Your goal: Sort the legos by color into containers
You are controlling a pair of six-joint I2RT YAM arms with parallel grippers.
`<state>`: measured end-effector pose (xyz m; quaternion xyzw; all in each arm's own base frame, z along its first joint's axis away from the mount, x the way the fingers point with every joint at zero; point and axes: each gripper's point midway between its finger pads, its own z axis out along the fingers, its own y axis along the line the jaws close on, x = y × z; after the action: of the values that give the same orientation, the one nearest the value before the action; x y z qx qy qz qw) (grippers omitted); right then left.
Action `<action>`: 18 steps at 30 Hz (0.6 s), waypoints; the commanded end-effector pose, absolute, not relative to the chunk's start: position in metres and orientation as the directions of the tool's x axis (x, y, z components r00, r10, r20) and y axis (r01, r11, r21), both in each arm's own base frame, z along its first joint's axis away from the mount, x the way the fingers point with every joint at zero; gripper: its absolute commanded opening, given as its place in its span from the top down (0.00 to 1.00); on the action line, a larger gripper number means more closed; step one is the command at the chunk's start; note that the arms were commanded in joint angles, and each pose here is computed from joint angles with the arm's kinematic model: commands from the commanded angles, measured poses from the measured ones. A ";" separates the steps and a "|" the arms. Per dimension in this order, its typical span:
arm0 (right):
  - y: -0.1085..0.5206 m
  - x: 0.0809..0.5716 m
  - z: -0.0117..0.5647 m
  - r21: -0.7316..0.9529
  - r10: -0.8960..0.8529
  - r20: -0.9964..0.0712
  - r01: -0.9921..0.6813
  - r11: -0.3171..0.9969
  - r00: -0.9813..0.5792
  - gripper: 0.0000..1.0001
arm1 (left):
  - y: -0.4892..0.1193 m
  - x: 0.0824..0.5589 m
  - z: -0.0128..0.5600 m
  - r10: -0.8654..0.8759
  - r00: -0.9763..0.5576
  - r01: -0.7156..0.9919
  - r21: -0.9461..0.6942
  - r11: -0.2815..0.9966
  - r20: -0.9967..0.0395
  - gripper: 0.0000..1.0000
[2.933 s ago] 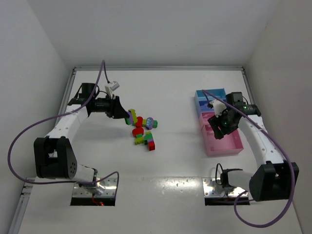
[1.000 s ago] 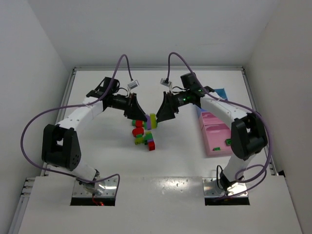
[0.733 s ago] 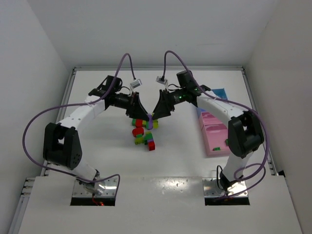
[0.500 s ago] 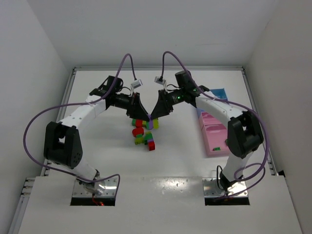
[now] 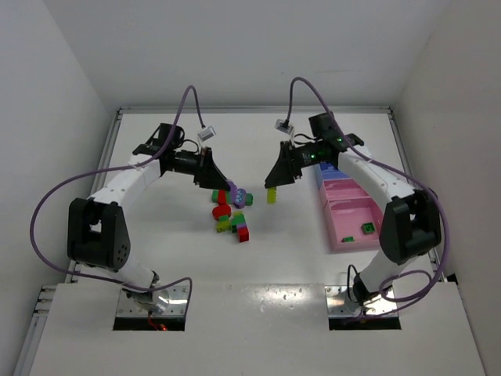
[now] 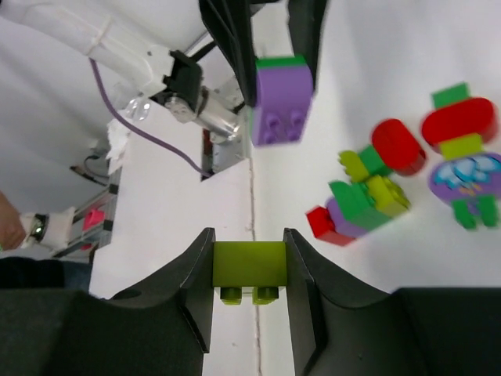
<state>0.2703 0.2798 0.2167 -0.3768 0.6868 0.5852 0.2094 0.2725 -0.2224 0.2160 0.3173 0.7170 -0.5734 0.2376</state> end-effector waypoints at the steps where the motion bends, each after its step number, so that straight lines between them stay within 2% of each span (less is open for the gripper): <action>1: 0.256 0.272 0.227 0.582 -0.264 -0.775 -0.811 0.058 -0.575 0.96 | -0.211 0.274 0.228 0.154 -0.623 0.782 -0.604 0.152 -0.767 1.00; 2: 0.250 0.281 0.229 0.557 -0.261 -0.786 -0.825 0.094 -0.561 0.96 | -0.210 0.276 0.225 0.159 -0.616 0.787 -0.593 0.169 -0.772 1.00; 4: 0.224 0.313 0.218 0.464 -0.279 -0.807 -0.851 0.246 -0.520 0.97 | -0.204 0.278 0.226 0.161 -0.589 0.804 -0.555 0.214 -0.792 1.00; 6: 0.191 0.367 0.211 0.344 -0.244 -0.838 -0.819 0.459 -0.488 0.97 | -0.198 0.281 0.225 0.175 -0.567 0.811 -0.509 0.286 -0.805 1.00; 8: 0.155 0.408 0.200 0.249 -0.204 -0.851 -0.714 0.654 -0.484 0.97 | -0.196 0.288 0.227 0.161 -0.544 0.815 -0.473 0.335 -0.823 1.00; 10: 0.121 0.449 0.214 0.158 -0.141 -0.898 -0.606 0.780 -0.416 0.97 | -0.190 0.294 0.224 0.150 -0.533 0.800 -0.438 0.410 -0.833 1.00; 11: 0.100 0.467 0.202 0.111 -0.144 -0.894 -0.521 0.846 -0.425 0.98 | -0.189 0.298 0.234 0.126 -0.502 0.802 -0.406 0.438 -0.856 1.00; 12: 0.087 0.478 0.199 0.093 -0.129 -0.896 -0.462 0.882 -0.426 0.98 | -0.185 0.304 0.234 0.119 -0.492 0.787 -0.382 0.484 -0.862 1.00; 15: 0.036 0.520 0.196 0.032 -0.065 -0.921 -0.241 0.970 -0.384 0.98 | -0.182 0.311 0.237 0.098 -0.484 0.771 -0.370 0.519 -0.870 1.00; 18: 0.022 0.540 0.193 0.019 -0.052 -0.922 -0.179 0.984 -0.383 0.99 | -0.183 0.312 0.238 0.092 -0.483 0.770 -0.372 0.519 -0.871 1.00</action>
<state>0.4964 0.0557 0.1748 -0.1368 0.8480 0.1346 0.4940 0.2988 -0.1864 0.2286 0.2939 0.7661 -0.4184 0.3894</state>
